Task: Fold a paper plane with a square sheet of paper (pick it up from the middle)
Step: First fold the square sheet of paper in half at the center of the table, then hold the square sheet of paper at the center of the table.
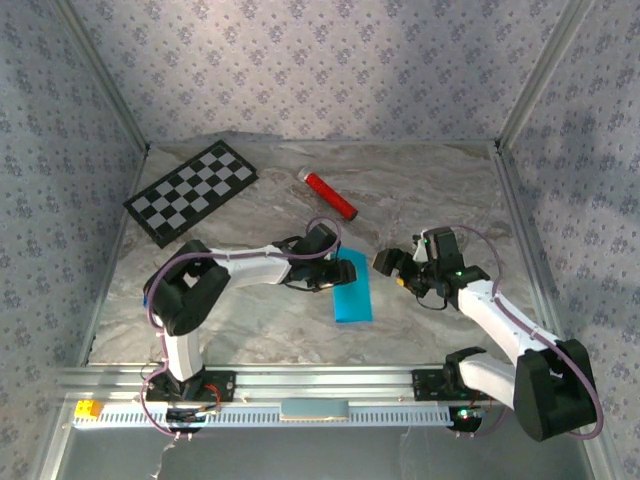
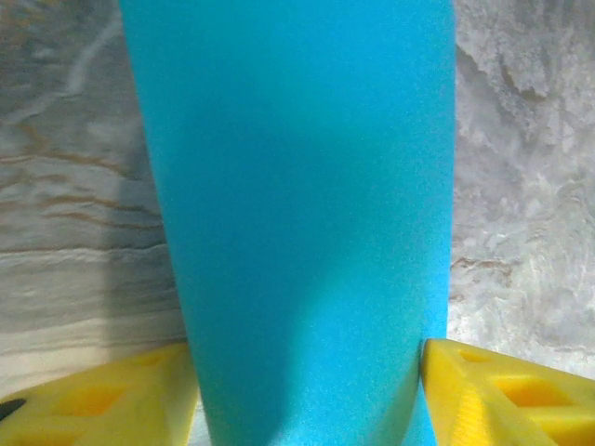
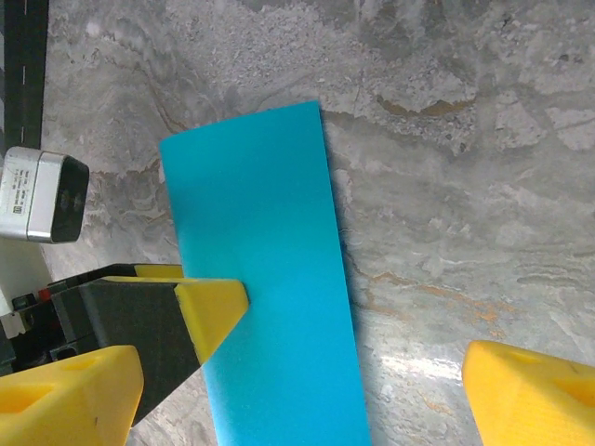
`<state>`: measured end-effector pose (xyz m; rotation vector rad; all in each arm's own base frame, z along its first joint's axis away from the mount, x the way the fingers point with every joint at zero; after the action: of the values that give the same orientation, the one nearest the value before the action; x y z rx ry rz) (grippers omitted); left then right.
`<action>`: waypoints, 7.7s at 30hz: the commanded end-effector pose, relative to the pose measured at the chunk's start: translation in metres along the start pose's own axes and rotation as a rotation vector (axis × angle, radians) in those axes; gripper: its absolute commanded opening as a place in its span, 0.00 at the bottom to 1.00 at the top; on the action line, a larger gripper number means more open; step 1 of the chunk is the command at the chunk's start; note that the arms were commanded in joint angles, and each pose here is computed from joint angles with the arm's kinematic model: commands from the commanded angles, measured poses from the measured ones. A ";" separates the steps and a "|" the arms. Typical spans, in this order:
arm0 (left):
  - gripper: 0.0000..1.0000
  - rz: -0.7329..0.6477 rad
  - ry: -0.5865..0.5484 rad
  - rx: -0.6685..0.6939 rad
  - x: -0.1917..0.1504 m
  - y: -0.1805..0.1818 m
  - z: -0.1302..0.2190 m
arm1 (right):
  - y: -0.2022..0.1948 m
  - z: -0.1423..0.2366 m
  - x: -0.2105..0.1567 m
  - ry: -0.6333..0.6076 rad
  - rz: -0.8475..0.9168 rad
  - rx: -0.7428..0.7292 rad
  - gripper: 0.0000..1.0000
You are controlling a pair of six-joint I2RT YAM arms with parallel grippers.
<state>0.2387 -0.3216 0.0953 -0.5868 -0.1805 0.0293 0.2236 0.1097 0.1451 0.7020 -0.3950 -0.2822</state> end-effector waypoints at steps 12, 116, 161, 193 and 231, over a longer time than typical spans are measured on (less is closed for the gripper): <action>0.62 -0.021 -0.086 0.152 0.001 0.016 0.021 | 0.009 -0.004 0.000 0.027 0.037 0.007 0.84; 0.73 -0.062 0.076 0.447 -0.010 0.046 -0.035 | -0.005 -0.022 -0.011 0.098 0.038 -0.073 0.86; 0.71 -0.049 0.081 0.450 -0.013 0.051 -0.041 | 0.000 -0.035 -0.016 0.155 0.057 -0.056 0.71; 0.71 -0.045 0.082 0.461 -0.014 0.054 -0.042 | 0.029 -0.103 -0.013 0.312 0.092 0.028 0.00; 0.03 -0.019 -0.065 -0.276 0.011 -0.005 0.039 | -0.023 -0.115 -0.034 0.386 0.082 -0.200 0.00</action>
<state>0.2418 -0.2894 0.1299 -0.7382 -0.2809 0.0416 0.2557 0.1891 0.0706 0.6915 -0.1027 -0.0546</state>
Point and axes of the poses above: each hand's point on the last joint's axis, 136 mm out from that joint toward the fingers, its own z axis back along the fingers, its own y axis along the line the jaws close on, x = y × z, the point moved 7 cm from there along z, back along the fingers
